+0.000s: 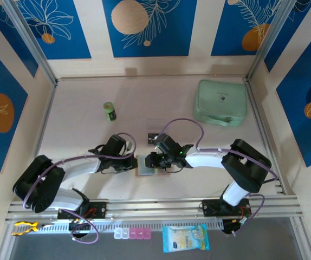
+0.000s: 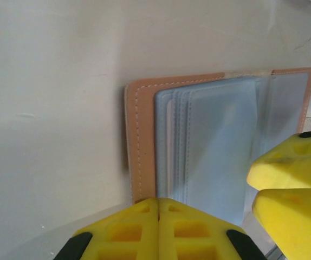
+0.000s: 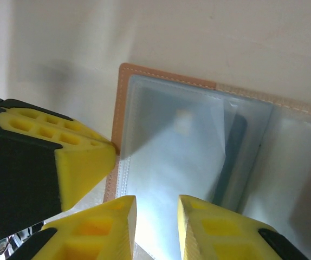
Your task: Take the credit cards out of the card holder
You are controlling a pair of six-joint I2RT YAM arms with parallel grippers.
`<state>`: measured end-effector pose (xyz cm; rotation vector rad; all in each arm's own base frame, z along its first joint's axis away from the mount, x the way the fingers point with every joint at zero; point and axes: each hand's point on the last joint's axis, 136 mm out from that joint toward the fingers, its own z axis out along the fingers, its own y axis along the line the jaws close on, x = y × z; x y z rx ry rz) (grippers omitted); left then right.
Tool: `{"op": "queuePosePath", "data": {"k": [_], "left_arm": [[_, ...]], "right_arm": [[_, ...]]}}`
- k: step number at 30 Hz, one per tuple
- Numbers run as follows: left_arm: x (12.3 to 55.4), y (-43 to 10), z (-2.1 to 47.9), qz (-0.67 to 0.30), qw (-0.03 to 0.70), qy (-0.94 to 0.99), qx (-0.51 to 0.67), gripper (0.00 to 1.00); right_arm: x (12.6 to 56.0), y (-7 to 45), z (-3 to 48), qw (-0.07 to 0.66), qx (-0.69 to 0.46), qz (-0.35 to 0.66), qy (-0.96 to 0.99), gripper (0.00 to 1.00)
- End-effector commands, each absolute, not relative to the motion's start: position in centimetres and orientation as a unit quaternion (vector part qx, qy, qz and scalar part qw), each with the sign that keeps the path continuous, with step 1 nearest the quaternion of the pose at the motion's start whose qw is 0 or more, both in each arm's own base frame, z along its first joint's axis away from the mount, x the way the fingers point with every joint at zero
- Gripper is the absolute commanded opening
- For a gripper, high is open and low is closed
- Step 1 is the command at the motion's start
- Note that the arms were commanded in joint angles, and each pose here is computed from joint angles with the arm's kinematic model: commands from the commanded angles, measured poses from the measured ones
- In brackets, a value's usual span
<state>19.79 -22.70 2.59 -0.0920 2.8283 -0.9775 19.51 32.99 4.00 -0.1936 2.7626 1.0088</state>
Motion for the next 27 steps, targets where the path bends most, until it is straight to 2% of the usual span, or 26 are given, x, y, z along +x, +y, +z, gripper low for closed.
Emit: {"op": "queuePosePath", "data": {"k": [1, 17, 27], "left_arm": [[19.3, -22.0, 1.7, -0.316, 0.064, 0.946, -0.038, 0.07], [17.7, -20.1, 0.4, -0.283, 0.055, 0.957, -0.037, 0.07], [20.1, -22.1, 5.1, -0.323, 0.093, 0.941, -0.031, 0.11]], "right_arm": [[19.2, 32.5, 3.2, 0.082, -0.053, 0.333, 0.938, 0.27], [18.3, 30.3, 1.6, 0.070, -0.049, 0.290, 0.953, 0.27], [18.3, 30.2, 1.5, 0.069, -0.046, 0.292, 0.953, 0.27]]}}
